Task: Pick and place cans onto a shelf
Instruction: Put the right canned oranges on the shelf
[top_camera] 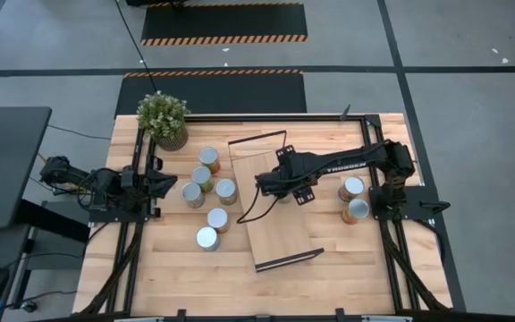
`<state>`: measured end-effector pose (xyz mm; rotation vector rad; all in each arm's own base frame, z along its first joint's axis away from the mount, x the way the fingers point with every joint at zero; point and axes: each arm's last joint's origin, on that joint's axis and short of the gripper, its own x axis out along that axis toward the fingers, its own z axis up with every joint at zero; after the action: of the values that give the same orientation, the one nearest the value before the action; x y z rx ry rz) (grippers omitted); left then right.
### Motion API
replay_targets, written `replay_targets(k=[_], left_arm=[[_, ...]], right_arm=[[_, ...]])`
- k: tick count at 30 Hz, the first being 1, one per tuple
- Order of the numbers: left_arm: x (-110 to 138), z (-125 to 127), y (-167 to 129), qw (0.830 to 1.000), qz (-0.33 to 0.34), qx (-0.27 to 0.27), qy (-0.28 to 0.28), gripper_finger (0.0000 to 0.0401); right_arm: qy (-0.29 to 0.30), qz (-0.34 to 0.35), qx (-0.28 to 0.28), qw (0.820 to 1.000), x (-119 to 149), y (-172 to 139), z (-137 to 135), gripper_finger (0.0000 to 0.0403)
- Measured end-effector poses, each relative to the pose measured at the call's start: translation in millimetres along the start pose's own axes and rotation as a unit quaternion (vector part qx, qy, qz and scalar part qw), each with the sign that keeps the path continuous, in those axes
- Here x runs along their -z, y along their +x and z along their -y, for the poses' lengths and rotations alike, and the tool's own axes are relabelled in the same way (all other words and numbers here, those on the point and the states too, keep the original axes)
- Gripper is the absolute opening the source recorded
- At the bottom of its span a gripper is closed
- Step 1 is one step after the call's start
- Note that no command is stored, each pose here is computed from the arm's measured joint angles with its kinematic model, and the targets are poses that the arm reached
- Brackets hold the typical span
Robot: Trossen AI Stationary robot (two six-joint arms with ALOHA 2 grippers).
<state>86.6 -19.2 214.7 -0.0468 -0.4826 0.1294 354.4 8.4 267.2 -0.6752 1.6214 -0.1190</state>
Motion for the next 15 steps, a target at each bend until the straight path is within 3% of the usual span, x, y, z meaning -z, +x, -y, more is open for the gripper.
replay_targets(k=[11, 15], left_arm=[[1, 0, 0, 1.0, -0.002, 0.0, 0.001, 0.0027], [0, 0, 0, 1.0, -0.003, -0.001, 0.001, 0.0027]], right_arm=[[0.047, -0.026, 0.013, 0.998, 19, -13, 3, 0.0384], [0.093, -0.009, 0.008, 0.996, 24, -19, 5, 0.0384]])
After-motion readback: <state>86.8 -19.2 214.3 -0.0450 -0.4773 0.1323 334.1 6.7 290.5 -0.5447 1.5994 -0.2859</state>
